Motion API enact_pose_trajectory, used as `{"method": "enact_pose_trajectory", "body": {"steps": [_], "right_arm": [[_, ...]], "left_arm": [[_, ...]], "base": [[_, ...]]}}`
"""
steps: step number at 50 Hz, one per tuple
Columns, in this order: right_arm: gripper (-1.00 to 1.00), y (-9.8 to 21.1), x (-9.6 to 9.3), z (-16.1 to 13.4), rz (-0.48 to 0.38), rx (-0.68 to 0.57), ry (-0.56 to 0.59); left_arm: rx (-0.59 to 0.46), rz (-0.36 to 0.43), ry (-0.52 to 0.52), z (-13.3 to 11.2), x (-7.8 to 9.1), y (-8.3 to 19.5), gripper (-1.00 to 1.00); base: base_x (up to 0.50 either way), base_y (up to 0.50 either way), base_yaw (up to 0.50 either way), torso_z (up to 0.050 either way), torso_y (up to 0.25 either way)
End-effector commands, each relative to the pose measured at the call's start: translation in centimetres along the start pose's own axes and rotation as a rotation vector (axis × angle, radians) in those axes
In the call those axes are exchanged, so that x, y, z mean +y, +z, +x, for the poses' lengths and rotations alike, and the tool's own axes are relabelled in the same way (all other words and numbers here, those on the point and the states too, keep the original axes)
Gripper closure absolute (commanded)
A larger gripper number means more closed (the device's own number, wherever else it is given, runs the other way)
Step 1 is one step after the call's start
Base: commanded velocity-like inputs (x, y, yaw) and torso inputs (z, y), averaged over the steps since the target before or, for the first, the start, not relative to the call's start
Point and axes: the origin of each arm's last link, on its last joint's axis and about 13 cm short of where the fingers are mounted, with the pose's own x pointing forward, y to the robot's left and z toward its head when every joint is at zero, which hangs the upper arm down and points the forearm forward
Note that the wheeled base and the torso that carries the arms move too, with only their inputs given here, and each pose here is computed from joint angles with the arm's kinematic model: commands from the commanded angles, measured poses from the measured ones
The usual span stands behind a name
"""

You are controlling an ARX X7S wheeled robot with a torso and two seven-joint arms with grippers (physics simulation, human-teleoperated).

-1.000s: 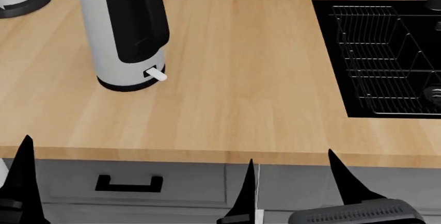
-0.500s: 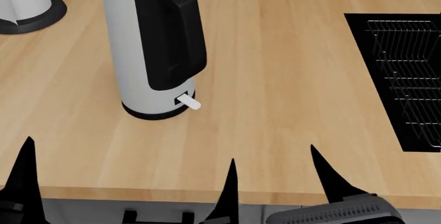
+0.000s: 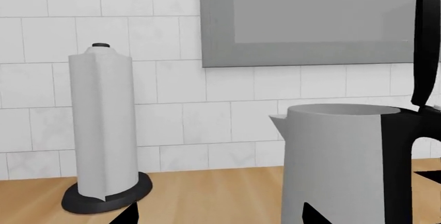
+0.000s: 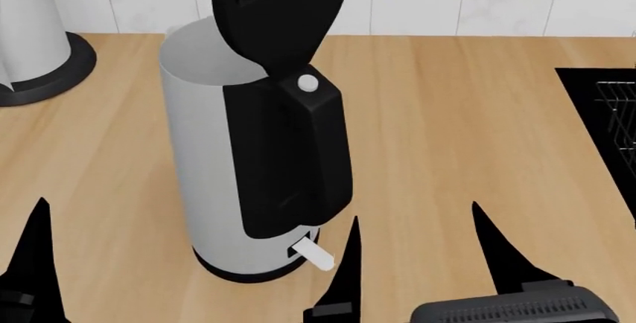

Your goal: Close the lid of the electric kettle.

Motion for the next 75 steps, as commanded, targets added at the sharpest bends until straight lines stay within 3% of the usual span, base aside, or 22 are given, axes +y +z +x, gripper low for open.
{"method": "enact_pose_trajectory", "body": {"steps": [1, 14, 31, 40, 52, 75], "right_arm": [[-1.00, 0.2, -0.3, -0.1, 0.007, -0.009, -0.018], [-1.00, 3.4, -2.1, 0.9, -0.020, -0.014, -0.033], [-1.00, 8.8, -3.9, 6.7, -0.102, 0.032, 0.035], [-1.00, 11.1, -4.4, 9.8, -0.089, 0.056, 0.063], [-1.00, 13.1, -3.8, 13.0, -0.141, 0.098, 0.081], [-1.00, 12.9, -2.0, 18.0, -0.082, 0.182, 0.142]], "left_arm": [[0.000, 0.003, 0.001, 0.0, 0.0, 0.0, -1.00], [0.011, -0.008, 0.001, 0.0, 0.0, -0.4, -1.00], [0.026, -0.004, 0.004, -0.1, 0.2, -0.9, -1.00], [0.030, 0.000, 0.004, 0.0, 0.2, -1.0, -1.00], [0.034, 0.002, 0.006, 0.1, 0.2, -1.1, -1.00], [0.035, 0.000, 0.024, 0.1, 0.7, -1.2, -1.00]], "base": [[0.37, 0.04, 0.00, 0.000, 0.000], [0.00, 0.00, 0.00, 0.000, 0.000], [0.00, 0.00, 0.00, 0.000, 0.000], [0.00, 0.00, 0.00, 0.000, 0.000], [0.00, 0.00, 0.00, 0.000, 0.000], [0.00, 0.00, 0.00, 0.000, 0.000]]}}
